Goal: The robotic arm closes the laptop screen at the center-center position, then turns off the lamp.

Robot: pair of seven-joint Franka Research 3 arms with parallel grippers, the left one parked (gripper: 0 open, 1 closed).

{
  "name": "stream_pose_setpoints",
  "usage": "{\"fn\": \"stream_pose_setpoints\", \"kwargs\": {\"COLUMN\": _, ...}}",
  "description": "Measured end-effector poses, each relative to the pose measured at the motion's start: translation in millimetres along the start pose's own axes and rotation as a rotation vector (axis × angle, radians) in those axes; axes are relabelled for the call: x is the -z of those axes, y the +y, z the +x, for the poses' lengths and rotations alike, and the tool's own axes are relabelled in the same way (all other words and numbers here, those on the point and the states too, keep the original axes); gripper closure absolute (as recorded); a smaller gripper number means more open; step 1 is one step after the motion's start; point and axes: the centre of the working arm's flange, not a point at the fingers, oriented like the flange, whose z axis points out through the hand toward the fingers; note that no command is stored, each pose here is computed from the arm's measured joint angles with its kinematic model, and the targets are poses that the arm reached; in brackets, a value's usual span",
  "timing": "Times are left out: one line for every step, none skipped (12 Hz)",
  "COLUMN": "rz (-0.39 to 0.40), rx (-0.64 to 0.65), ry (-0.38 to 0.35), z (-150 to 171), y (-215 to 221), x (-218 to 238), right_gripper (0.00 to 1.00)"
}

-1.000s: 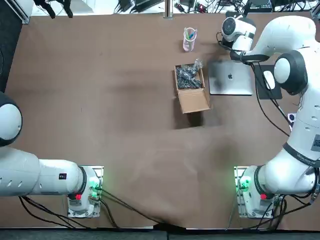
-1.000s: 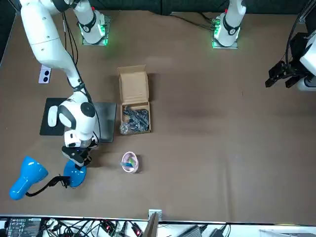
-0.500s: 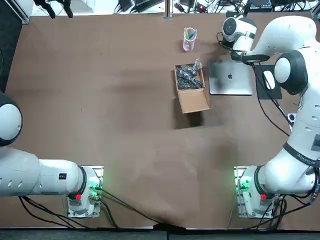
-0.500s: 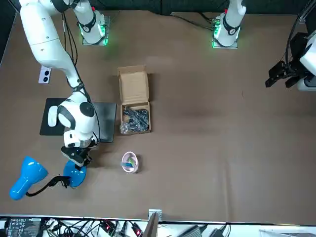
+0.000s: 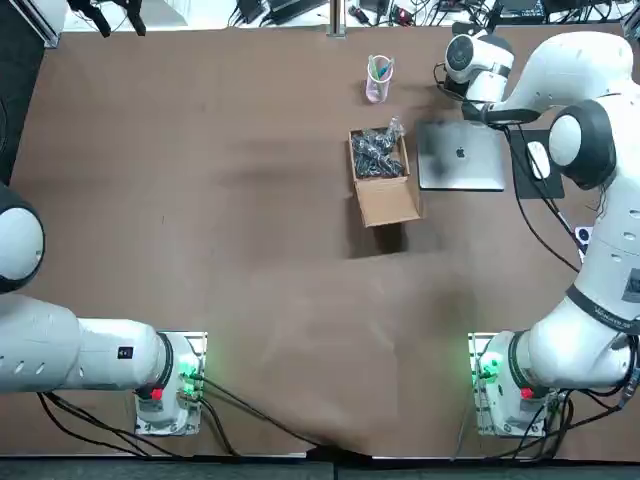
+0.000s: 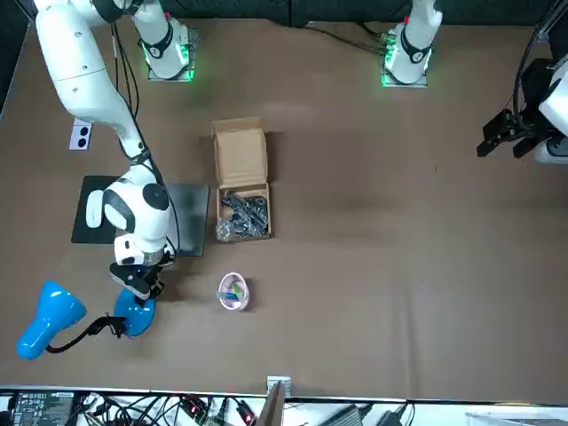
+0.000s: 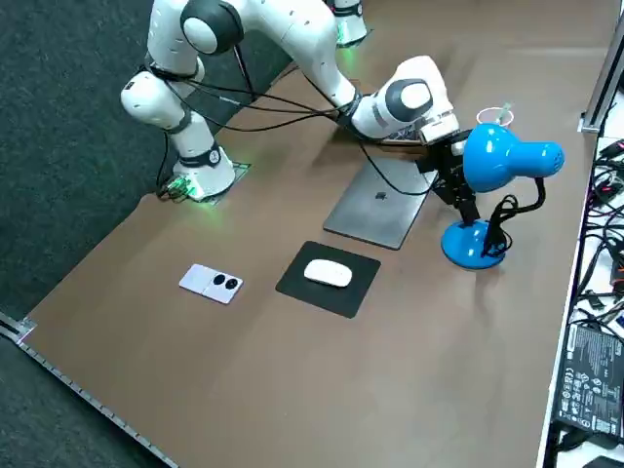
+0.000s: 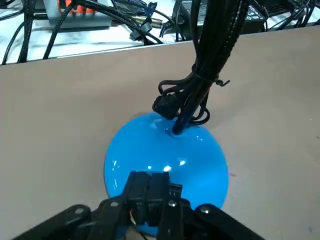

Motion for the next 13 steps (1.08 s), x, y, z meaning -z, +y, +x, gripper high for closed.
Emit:
{"fn": "stream_pose_setpoints", "kwargs": {"rz": 0.0, "rx": -0.001, "ry": 0.0, "z": 0.0, "y": 0.0, "x": 0.0, "right_gripper": 0.98}}
{"fn": "stream_pose_setpoints", "kwargs": {"rz": 0.0, "rx": -0.002, "ry": 0.0, "z": 0.0, "y": 0.0, "x": 0.0, "right_gripper": 0.98}}
{"fn": "stream_pose_setpoints", "kwargs": {"rz": 0.0, "rx": -0.003, "ry": 0.0, "z": 0.0, "y": 0.0, "x": 0.0, "right_gripper": 0.98}}
{"fn": "stream_pose_setpoints", "kwargs": {"rz": 0.0, "rx": -0.004, "ry": 0.0, "z": 0.1, "y": 0.0, "x": 0.0, "right_gripper": 0.98}}
{"fn": "stream_pose_setpoints", "kwargs": {"rz": 0.0, "rx": -0.005, "ry": 0.0, "z": 0.2, "y": 0.1, "x": 0.0, "right_gripper": 0.98}}
{"fn": "stream_pose_setpoints", "kwargs": {"rz": 0.0, "rx": -0.006, "ry": 0.0, "z": 0.4, "y": 0.2, "x": -0.1, "right_gripper": 0.98}}
{"fn": "stream_pose_setpoints", "kwargs": {"rz": 0.0, "rx": -0.007, "ry": 0.0, "z": 0.5, "y": 0.2, "x": -0.1, "right_gripper": 0.98}}
{"fn": "stream_pose_setpoints", "kwargs": {"rz": 0.0, "rx": -0.009, "ry": 0.001, "z": 0.8, "y": 0.3, "x": -0.1, "right_gripper": 0.98}}
{"fn": "stream_pose_setpoints", "kwargs": {"rz": 0.0, "rx": -0.011, "ry": 0.001, "z": 0.9, "y": 0.4, "x": -0.1, "right_gripper": 0.98}}
{"fn": "stream_pose_setpoints", "kwargs": {"rz": 0.0, "rx": -0.012, "ry": 0.001, "z": 1.1, "y": 0.4, "x": -0.1, "right_gripper": 0.98}}
{"fn": "stream_pose_setpoints", "kwargs": {"rz": 0.0, "rx": -0.015, "ry": 0.001, "z": 1.2, "y": 0.5, "x": -0.1, "right_gripper": 0.98}}
{"fn": "stream_pose_setpoints", "kwargs": {"rz": 0.0, "rx": -0.018, "ry": 0.001, "z": 1.2, "y": 0.5, "x": -0.1, "right_gripper": 0.98}}
{"fn": "stream_pose_setpoints", "kwargs": {"rz": 0.0, "rx": -0.02, "ry": 0.001, "z": 1.2, "y": 0.5, "x": 0.0, "right_gripper": 0.98}}
